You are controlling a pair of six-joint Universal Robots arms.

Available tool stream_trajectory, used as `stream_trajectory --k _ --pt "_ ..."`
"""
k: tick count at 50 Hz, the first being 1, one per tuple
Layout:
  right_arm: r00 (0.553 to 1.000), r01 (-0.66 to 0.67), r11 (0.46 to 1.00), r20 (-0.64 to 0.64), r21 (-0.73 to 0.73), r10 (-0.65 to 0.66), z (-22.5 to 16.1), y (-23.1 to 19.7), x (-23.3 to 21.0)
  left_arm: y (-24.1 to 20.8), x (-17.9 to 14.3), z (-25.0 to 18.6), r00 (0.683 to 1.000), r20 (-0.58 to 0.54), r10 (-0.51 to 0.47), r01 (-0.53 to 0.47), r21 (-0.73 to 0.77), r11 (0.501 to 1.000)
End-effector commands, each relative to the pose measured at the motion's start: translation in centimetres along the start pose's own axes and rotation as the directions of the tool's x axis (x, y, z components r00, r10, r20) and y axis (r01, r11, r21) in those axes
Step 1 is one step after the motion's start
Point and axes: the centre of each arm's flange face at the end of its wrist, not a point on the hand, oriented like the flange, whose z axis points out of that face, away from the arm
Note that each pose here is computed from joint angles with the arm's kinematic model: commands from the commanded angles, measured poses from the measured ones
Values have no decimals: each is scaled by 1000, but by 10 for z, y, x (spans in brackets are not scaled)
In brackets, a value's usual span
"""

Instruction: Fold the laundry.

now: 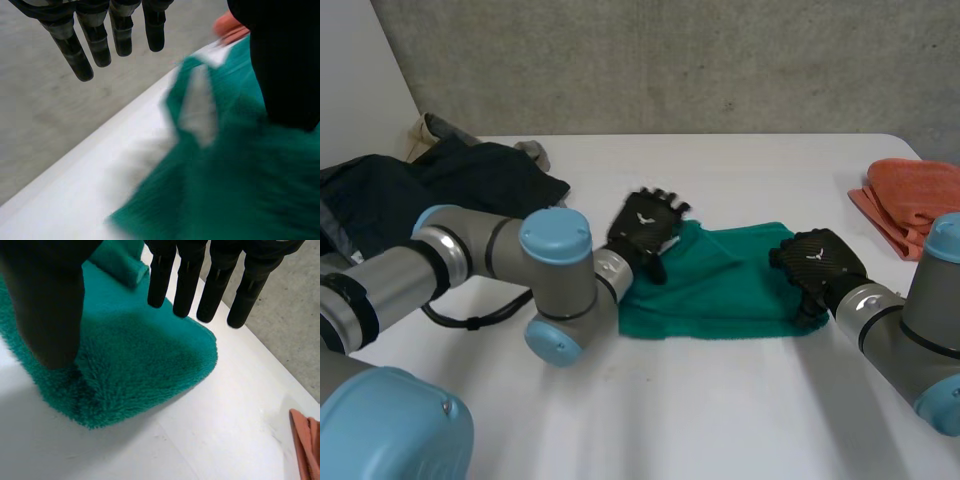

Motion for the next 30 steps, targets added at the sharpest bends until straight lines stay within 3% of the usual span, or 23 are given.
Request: stream_trajectory --k 1,15,22,27,30 --pt "999 39 999 -22 -21 -40 3 5 2 -14 -49 -6 959 280 48 -31 -65 997" --pt "996 91 994 -22 -54 -92 5 14 2 -42 -18 -66 981 174 85 -60 -147 987" --pt "984 157 986 -76 -54 -161 -10 2 18 -60 -21 -89 981 172 85 -60 -143 988" --pt "940 313 941 -101 -127 -326 -16 5 37 -73 -27 -104 980 182 82 -59 -128 990" --pt "891 414 897 -132 -153 -434 -14 1 46 -80 -30 -112 979 188 81 -59 -117 991"
